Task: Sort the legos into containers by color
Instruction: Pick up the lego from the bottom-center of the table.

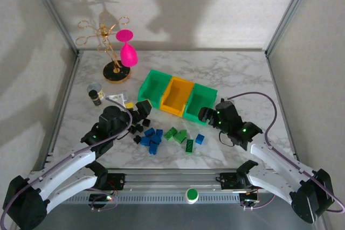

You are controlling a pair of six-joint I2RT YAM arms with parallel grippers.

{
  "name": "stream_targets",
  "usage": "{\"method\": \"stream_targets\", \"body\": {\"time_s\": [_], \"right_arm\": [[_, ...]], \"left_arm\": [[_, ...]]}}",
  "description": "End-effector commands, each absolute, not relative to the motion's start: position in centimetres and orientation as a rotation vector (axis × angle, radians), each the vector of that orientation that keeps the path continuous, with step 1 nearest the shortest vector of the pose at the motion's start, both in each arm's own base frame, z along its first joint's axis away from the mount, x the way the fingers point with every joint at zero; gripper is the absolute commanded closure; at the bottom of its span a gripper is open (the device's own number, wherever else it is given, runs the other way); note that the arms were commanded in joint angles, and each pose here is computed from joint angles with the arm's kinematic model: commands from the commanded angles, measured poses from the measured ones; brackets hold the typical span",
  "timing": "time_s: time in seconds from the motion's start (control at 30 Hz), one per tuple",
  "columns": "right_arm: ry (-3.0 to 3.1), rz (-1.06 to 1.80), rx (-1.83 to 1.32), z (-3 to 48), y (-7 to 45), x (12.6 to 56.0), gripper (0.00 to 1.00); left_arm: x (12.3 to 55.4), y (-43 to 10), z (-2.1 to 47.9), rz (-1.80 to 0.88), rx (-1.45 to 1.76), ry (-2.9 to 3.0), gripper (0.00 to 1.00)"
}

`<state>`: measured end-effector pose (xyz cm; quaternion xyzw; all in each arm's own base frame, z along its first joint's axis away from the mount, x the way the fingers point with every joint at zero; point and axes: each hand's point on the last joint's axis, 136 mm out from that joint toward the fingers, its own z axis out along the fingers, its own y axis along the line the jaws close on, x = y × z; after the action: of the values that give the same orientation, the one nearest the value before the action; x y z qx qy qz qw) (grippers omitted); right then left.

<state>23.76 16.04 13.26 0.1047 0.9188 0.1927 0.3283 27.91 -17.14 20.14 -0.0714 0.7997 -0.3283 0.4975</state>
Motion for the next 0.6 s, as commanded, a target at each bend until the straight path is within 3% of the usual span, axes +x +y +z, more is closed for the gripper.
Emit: {"method": "stream_targets", "body": {"time_s": [0.0,0.27,0.57], "right_arm": [[2.446,0.427,0.344,12.6,16.0,22.6,0.05],[2.564,0.355,0.365,8.7,17.2,19.2,0.11],[2.604,0.299,0.360,6.4,18.4,18.6,0.24]], "left_arm": [[27.2,-18.0,19.7,-0.803,-0.132,1.956,0.01],[26.0,-20.1,19.0,-0.827,-0.066,2.000,0.01],[25.6,-21.1,18.6,-0.826,-0.048,2.020,0.01]]}}
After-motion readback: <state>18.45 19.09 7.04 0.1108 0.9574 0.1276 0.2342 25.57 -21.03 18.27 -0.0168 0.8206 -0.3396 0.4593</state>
